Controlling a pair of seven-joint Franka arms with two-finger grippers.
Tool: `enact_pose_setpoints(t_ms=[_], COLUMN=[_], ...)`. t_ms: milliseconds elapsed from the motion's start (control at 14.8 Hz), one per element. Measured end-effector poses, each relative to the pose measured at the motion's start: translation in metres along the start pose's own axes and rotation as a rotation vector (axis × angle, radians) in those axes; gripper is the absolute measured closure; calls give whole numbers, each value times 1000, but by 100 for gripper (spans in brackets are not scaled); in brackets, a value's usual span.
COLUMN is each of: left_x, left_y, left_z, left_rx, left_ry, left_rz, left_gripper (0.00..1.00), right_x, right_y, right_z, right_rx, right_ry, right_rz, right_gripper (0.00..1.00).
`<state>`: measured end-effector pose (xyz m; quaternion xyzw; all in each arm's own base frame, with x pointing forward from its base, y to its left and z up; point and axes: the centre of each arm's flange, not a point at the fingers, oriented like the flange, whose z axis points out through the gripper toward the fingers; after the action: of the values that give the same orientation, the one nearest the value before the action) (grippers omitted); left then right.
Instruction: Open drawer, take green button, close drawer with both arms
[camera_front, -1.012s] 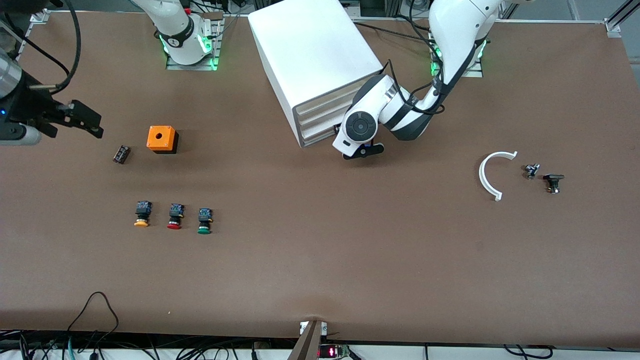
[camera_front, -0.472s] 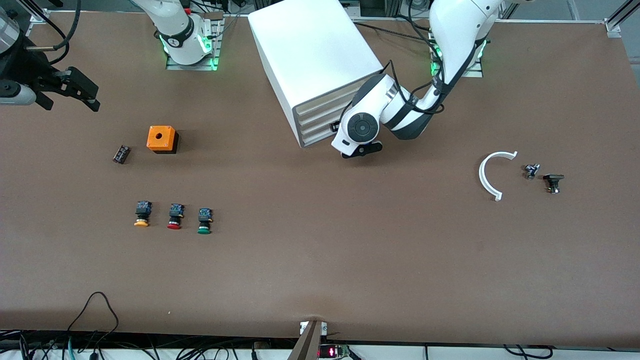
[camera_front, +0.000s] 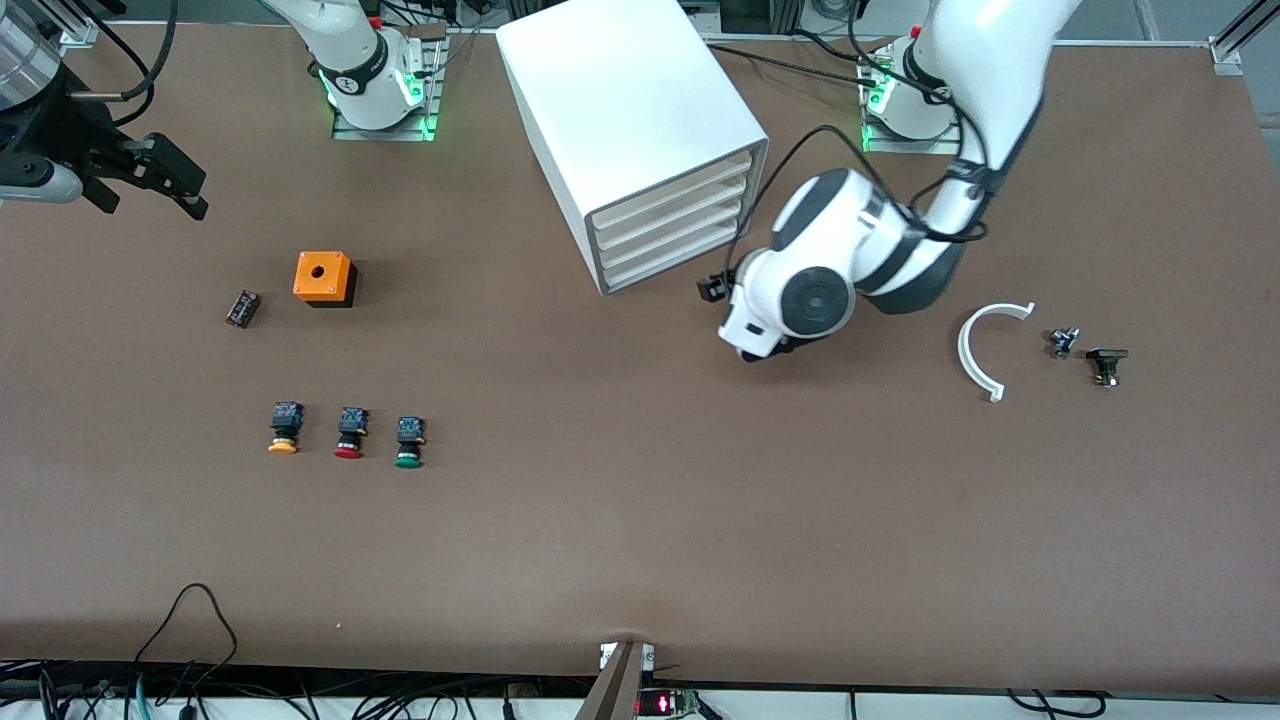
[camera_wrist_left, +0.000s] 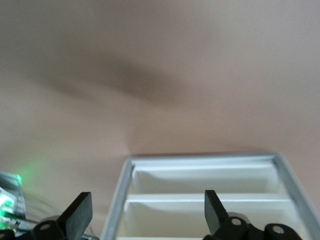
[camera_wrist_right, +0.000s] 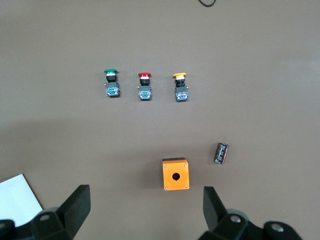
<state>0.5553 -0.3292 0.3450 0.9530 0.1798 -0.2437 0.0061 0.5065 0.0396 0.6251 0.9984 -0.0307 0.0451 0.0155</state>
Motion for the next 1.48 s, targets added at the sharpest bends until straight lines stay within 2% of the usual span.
enact_pose_setpoints(t_ms=[337, 540, 742, 944, 1214, 1349, 1484], left_x=[39, 47, 33, 30, 39, 38, 30], left_y=[-72, -112, -131, -149, -208, -243, -276], left_z=[-96, -151, -193, -223, -252, -257, -255], left_rx=[-26, -53, 15, 87, 132, 97, -4], left_ry=[187, 254, 297, 359, 416, 466, 518], left_rz=[136, 206, 265, 412, 530, 513, 472], left_gripper=[1, 0, 0, 0, 0, 0, 0], right_x=[-1, -1, -1, -1, -1, -1, -1], right_y=[-3, -4, -2, -1, -2, -2, -2], right_z=[1, 1, 1, 1, 1, 1, 1], right_rx=[19, 19, 20, 22, 25, 26, 26], right_ry=[-9, -8, -8, -9, -9, -9, -10], right_rz=[-1, -19, -32, -33, -33, -33, -34], right_gripper=[0, 0, 0, 0, 0, 0, 0])
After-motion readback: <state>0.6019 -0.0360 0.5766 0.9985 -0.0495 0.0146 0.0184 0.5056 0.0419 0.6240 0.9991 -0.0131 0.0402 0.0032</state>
